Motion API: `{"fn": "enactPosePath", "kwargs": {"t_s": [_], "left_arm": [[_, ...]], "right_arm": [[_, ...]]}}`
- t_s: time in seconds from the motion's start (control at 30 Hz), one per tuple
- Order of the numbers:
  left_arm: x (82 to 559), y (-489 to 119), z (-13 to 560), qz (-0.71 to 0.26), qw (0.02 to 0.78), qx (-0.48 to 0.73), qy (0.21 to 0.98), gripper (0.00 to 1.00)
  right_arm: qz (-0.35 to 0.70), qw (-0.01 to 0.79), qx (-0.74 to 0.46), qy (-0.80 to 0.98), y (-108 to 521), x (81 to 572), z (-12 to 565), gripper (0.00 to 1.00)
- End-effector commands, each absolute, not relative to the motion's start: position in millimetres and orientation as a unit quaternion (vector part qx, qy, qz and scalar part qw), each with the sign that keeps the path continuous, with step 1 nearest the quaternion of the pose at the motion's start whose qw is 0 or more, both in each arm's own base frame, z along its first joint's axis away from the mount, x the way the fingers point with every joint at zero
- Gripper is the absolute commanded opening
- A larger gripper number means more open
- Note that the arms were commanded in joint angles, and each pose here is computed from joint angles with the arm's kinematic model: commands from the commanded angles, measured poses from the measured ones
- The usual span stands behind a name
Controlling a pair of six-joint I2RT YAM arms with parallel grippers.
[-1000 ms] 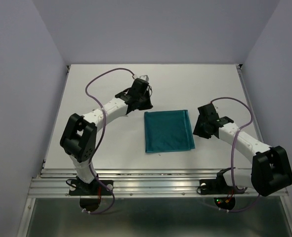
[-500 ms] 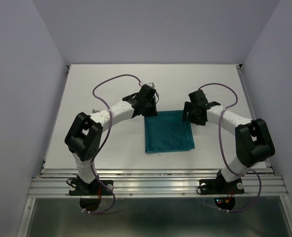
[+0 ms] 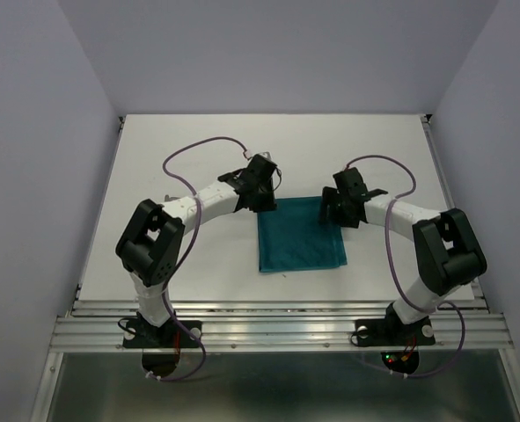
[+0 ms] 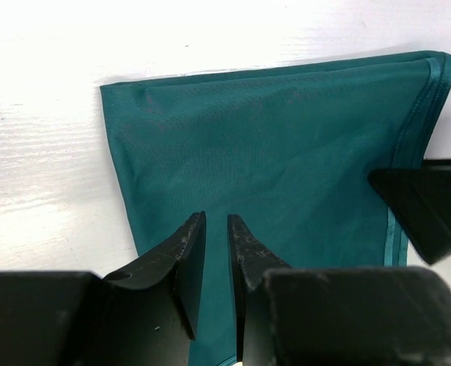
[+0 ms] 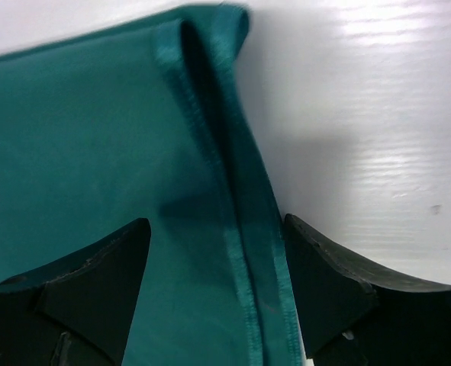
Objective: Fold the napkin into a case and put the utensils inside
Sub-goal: Move the lower triangle-folded napkin to the center of the board.
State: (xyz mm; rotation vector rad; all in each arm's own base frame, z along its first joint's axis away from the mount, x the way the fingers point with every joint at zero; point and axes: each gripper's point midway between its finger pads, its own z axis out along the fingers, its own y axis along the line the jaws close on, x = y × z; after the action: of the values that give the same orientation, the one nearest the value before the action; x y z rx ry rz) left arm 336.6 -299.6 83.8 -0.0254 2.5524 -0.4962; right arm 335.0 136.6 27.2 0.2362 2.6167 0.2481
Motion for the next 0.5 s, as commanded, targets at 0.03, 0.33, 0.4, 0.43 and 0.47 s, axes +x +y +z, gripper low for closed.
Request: {"fn": "enactPosePath", "kwargs": {"t_s": [0.03, 0.33, 0.4, 0.43, 0.47], "left_arm": [[351.9, -305.2, 100.8, -0.181, 0.289, -0.013, 0.940, 0.30], [370.9, -319.2, 119.2, -0.188, 0.305, -0.006, 0.934, 0.31], [371.0, -326.2, 121.3, -0.188, 0.305, 0.002, 0.934, 0.35], [370.9, -328.4, 121.6, -0.185, 0.306, 0.006, 0.934, 0.39], [371.2, -332.7, 127.0, -0.183, 0.309, 0.012, 0.933, 0.41]], "right_arm": [[0.158, 0.216, 0.070, 0.961, 181.7, 298.3, 27.8, 0.75], [0.107, 0.272, 0.075, 0.953, 173.8, 303.3, 54.3, 0.78], [0.080, 0.290, 0.092, 0.949, 154.6, 309.2, 63.3, 0.82], [0.061, 0.294, 0.104, 0.948, 141.7, 311.8, 63.9, 0.83], [0.050, 0.297, 0.126, 0.945, 123.9, 315.3, 66.6, 0.85]]}}
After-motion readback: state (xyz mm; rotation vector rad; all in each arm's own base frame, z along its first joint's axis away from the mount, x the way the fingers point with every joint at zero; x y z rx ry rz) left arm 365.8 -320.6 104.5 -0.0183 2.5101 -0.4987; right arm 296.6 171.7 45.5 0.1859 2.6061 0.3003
